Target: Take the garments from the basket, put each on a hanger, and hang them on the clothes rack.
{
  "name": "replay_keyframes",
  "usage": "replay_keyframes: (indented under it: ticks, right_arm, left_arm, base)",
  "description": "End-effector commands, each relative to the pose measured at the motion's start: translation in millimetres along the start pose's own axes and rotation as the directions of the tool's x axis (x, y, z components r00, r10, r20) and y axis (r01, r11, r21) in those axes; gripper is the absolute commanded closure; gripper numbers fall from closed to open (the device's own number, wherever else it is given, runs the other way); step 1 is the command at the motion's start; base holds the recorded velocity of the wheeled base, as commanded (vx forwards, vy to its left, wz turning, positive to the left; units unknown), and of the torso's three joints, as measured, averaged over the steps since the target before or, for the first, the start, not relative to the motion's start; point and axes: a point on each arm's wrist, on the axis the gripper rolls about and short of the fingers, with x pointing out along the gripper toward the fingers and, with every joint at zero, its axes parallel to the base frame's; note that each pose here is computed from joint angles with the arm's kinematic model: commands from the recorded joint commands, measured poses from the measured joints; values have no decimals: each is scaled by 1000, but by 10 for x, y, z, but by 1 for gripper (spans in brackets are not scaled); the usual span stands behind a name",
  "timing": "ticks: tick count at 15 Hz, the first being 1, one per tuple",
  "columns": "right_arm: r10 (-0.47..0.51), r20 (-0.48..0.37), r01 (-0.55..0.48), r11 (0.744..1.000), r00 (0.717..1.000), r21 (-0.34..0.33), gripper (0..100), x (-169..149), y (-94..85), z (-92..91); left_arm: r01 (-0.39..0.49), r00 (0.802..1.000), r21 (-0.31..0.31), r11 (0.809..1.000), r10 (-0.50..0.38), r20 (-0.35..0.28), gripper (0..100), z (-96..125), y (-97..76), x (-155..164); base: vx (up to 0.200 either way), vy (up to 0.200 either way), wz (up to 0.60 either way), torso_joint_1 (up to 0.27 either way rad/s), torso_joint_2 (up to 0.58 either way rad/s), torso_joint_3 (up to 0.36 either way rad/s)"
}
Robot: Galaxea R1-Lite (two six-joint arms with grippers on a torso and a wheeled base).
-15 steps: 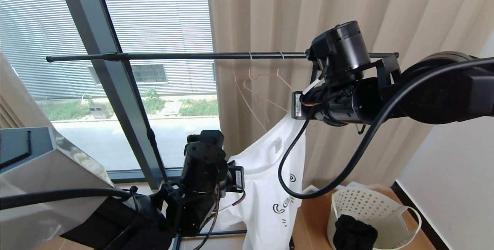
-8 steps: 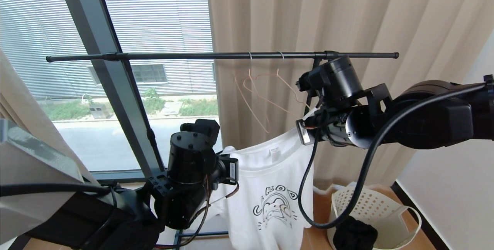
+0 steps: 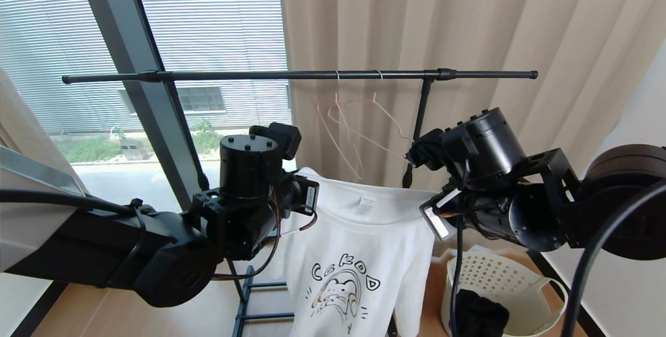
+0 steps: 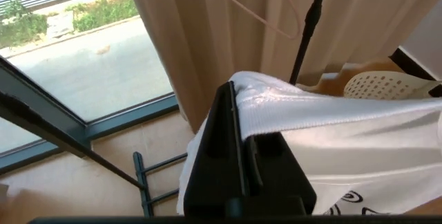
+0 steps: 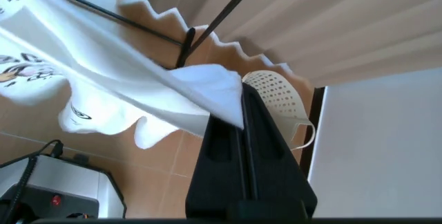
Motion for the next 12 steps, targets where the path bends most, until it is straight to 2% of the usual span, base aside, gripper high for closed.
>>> replay_keyframes:
  ticks: [1, 3, 4, 8, 10, 12]
  right_arm:
    - [19, 28, -19, 1000, 999, -11, 100, -164, 17, -56]
    - [16, 41, -16, 1000, 999, -3, 100, -181, 4, -76]
    - [11, 80, -13, 1000, 997, 25, 100, -223, -41, -58]
    - [-21, 92, 15, 998, 996, 67, 100, -199, -169, 11]
    - [-35, 110, 25, 995, 993, 92, 100, -199, -223, 38]
    - [-38, 127, 25, 994, 991, 105, 100, -213, -237, 49]
  left_arm:
    - [57, 998, -6, 998, -56, 21, 100, 142, -24, 24]
    - [86, 996, -5, 996, -86, 18, 100, 160, -26, 27]
    - [103, 995, 0, 995, -103, 10, 100, 169, -24, 27]
    - [116, 993, -7, 993, -116, 35, 100, 239, -6, -15]
    - [172, 984, 8, 985, -172, 46, 100, 254, 98, -41]
    - [182, 980, 26, 983, -184, 79, 100, 349, 197, -12]
  base:
    - [0, 0, 0, 0, 0, 0]
    - [0, 0, 0, 0, 0, 0]
    - [0, 0, 0, 0, 0, 0]
    - [0, 0, 0, 0, 0, 0]
    - [0, 0, 0, 0, 0, 0]
    - [0, 0, 0, 0, 0, 0]
